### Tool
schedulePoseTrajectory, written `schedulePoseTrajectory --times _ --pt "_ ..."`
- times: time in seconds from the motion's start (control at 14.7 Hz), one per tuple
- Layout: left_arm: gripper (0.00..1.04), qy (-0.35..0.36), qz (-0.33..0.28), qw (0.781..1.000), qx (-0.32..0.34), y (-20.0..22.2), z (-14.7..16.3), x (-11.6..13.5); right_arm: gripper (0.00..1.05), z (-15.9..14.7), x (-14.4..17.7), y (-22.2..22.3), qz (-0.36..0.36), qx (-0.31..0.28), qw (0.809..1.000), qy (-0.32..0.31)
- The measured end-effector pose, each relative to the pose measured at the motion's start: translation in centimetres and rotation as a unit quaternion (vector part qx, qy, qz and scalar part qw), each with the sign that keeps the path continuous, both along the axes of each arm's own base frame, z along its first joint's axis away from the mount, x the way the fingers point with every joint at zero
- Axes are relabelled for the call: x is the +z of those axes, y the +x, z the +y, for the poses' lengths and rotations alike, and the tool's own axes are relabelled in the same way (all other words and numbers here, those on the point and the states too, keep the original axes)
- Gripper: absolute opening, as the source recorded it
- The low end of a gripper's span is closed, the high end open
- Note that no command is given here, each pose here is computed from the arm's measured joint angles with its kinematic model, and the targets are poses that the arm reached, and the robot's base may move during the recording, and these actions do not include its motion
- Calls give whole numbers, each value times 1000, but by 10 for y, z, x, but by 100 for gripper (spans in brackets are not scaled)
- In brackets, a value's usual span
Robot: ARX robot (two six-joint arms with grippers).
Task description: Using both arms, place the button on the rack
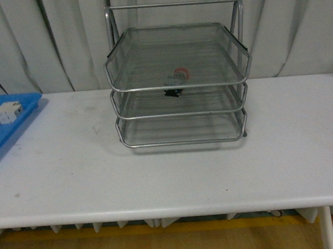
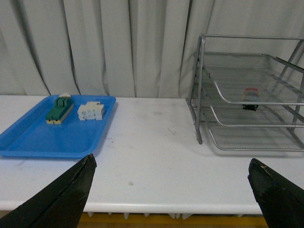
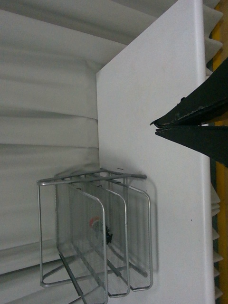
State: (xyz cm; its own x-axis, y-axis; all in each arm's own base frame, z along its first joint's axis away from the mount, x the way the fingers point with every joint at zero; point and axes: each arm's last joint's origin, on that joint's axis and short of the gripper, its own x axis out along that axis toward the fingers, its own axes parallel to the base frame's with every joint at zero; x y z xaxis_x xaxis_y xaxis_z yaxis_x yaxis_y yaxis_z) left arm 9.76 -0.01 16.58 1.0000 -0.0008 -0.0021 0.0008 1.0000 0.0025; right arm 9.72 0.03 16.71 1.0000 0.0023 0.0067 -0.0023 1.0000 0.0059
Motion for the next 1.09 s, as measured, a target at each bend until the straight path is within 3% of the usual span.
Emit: schedulePoseTrajectory --times 0.2,0.27,0.75,1.09 --pt "98 0 0 1000 0 0 0 0 2 0 0 0 1 0 1000 0" --pt "98 0 0 1000 0 0 0 0 8 0 0 0 1 0 1000 -1" --pt "98 0 0 1000 0 0 0 0 99 0 0 0 1 0 1000 0" --pt "98 0 0 1000 0 0 0 0 98 0 0 0 1 0 1000 0"
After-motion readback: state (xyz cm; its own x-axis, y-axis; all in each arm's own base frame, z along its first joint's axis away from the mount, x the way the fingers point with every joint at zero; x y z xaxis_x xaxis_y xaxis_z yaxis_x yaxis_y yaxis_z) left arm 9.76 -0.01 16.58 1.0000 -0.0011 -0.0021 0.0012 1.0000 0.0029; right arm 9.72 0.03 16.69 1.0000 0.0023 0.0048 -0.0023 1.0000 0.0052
